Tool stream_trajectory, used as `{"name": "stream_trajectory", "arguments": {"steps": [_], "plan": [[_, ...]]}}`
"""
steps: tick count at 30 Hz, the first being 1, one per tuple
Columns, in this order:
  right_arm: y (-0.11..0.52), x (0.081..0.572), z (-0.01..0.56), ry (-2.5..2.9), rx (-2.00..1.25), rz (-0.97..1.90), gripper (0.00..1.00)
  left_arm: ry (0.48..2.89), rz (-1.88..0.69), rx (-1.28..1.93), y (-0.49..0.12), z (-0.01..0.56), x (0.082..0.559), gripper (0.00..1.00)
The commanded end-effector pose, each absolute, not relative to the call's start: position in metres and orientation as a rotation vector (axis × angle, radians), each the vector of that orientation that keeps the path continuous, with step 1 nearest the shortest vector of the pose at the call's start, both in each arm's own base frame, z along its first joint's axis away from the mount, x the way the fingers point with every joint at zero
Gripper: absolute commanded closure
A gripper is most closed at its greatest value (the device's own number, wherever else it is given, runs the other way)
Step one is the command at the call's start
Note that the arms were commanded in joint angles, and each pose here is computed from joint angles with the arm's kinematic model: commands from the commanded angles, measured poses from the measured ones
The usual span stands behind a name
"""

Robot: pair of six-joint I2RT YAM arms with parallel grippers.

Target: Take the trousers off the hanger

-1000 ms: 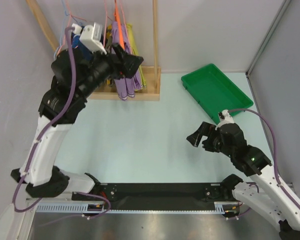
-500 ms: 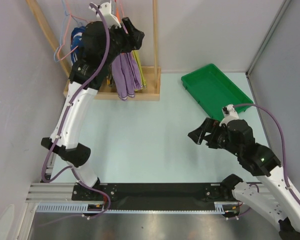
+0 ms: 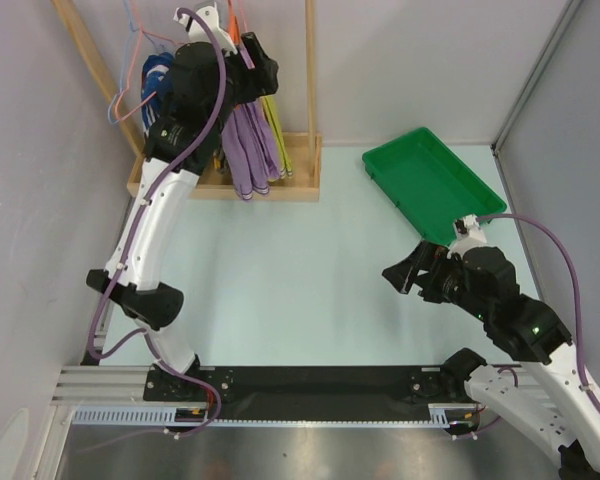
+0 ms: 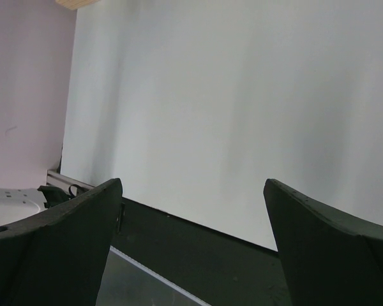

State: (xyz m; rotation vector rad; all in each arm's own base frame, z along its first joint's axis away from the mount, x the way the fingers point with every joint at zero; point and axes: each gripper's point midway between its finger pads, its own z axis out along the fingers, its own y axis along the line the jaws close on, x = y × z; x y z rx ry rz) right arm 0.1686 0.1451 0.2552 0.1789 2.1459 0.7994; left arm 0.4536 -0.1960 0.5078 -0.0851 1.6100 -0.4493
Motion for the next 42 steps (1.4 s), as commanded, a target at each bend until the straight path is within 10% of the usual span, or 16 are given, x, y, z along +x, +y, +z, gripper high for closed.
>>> {"name": "stream_trajectory", "arguments": {"steps": [1, 15, 42], "plan": [[0.141, 0.168, 0.278, 2.078, 0.195, 0.822, 0.00, 1.638, -0.381, -0.123, -0.177, 0.494, 0.475, 0.19], [0.141, 0.168, 0.282, 2.053, 0.205, 0.843, 0.00, 1.676, -0.346, -0.134, -0.169, 0.472, 0.500, 0.23], [0.131, 0.170, 0.287, 2.029, 0.231, 0.793, 0.00, 1.556, -0.543, -0.160, -0.172, 0.493, 0.533, 0.84]]}}
